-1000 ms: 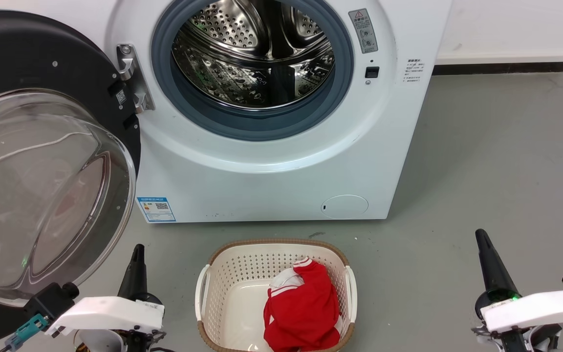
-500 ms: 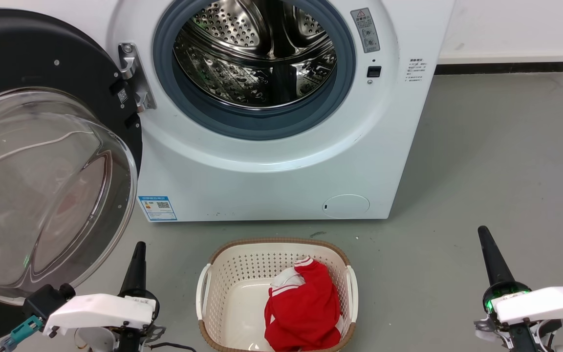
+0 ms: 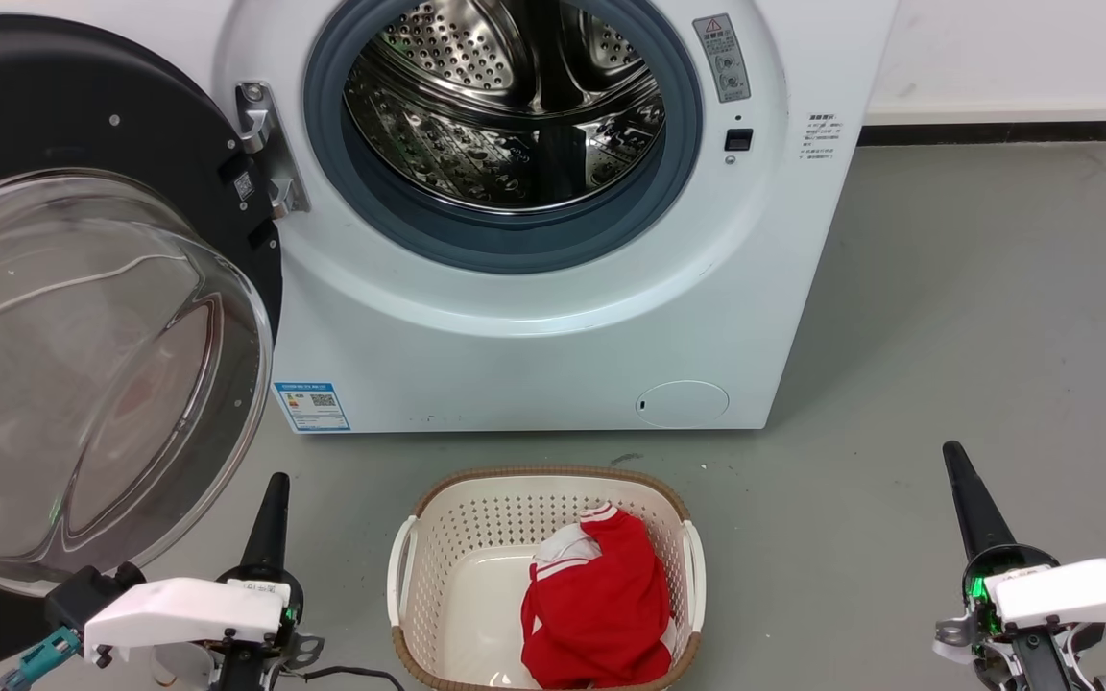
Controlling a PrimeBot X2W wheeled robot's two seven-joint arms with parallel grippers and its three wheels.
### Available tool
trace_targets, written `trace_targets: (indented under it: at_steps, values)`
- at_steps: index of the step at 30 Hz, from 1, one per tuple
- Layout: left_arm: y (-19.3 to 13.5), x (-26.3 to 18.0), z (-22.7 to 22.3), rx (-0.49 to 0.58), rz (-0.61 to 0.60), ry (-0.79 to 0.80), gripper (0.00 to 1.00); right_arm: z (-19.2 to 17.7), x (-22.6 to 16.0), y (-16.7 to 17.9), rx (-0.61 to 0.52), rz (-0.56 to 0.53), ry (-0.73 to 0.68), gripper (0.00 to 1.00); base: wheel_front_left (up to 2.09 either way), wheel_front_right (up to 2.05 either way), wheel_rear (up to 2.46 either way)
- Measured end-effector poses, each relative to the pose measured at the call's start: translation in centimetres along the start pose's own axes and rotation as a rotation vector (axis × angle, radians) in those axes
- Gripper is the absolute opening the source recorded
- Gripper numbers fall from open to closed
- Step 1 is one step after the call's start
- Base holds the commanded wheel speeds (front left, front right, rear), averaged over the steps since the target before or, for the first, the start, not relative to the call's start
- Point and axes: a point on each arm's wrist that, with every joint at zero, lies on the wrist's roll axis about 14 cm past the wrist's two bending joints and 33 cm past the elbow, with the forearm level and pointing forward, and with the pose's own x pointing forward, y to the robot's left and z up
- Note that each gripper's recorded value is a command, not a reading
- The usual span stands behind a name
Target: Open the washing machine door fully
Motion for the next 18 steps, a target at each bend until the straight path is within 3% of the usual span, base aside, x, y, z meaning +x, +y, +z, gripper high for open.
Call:
trace_targets:
  at_steps: [18]
  values:
    - [-0.23, 0.19, 0.29, -0.167, -0.023, 0.005, 0.00, 0.16, 0.39, -0.49, 0.159, -0.014, 0.000, 0.00, 0.00, 0.00, 0.00]
